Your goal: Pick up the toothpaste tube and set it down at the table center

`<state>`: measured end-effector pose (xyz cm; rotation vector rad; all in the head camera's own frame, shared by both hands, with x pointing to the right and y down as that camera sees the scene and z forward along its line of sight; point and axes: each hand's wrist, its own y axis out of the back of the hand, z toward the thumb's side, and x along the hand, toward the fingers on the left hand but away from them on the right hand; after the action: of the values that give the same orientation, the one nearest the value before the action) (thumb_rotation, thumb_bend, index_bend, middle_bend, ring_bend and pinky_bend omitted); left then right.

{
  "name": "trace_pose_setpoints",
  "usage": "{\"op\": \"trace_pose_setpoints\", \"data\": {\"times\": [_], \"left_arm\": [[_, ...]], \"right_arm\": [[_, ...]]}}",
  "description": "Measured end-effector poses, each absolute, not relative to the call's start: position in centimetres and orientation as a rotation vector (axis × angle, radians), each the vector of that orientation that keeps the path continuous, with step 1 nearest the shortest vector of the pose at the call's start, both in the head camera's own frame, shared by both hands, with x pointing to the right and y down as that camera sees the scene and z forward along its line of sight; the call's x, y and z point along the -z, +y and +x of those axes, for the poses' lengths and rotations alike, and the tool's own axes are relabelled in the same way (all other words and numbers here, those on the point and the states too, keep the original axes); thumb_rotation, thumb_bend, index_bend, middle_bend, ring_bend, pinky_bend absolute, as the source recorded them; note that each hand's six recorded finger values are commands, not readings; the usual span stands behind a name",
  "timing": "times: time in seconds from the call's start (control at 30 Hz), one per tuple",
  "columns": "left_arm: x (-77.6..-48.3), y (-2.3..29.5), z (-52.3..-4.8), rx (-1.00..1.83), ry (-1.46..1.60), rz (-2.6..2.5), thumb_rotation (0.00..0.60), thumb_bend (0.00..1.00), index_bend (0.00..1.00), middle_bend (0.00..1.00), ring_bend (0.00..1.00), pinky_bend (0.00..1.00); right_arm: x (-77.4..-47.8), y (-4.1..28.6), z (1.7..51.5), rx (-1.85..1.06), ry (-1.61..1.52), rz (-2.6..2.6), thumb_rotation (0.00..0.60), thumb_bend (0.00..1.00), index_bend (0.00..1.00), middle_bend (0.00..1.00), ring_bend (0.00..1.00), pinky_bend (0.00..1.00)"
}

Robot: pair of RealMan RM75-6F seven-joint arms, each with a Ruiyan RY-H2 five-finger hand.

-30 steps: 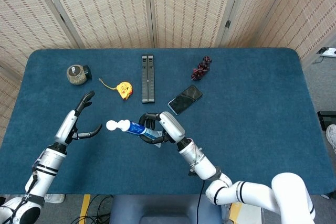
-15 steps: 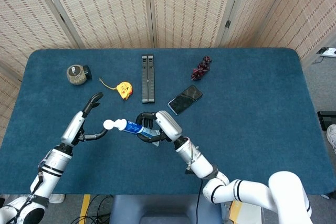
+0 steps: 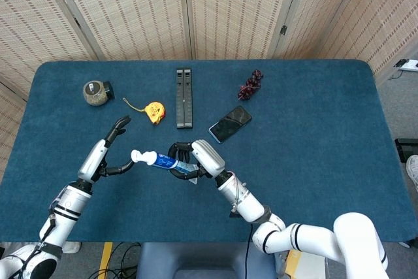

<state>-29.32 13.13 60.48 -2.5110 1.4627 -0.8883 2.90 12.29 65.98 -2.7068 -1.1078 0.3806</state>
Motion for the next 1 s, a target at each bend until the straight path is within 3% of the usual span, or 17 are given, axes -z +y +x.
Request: {"op": "trace_pose_setpoints", "data": {"times": [0.6, 0.73, 0.8, 1.0], "left_arm": [[-60.0, 12.9, -28.9, 0.882, 1.430, -2.511, 0.397, 0.34, 0.00, 0.00, 0.00, 0.13], [-59.6, 12.4, -29.5, 0.874, 1.472, -2.503, 0.286, 0.32, 0.00, 0.00, 0.00, 0.13], [-59.4, 12.2, -29.8, 0.869, 1.498, -2.504, 0.213, 0.25, 0.00, 0.00, 0.00, 0.13], [-58.9, 11.9, -29.6, 0.828, 1.550, -2.541, 0.072, 0.10, 0.00, 0.00, 0.00, 0.13]], "right_arm": [[-66.1, 13.0, 2.4, -0.402, -1.072, -2.714, 0.600, 0.66, 0.66, 0.62, 0.58, 0.62], [-66.3, 13.1, 3.4, -0.417, -1.092, -2.725, 0.600, 0.66, 0.66, 0.62, 0.58, 0.62], [-66.5, 13.3, 3.7, -0.427, -1.088, -2.728, 0.600, 0.66, 0.66, 0.62, 0.58, 0.62], [-66.6, 13.7, 3.1, -0.454, -1.053, -2.751, 0.600, 0.66, 0.66, 0.62, 0.58, 0.62]]}}
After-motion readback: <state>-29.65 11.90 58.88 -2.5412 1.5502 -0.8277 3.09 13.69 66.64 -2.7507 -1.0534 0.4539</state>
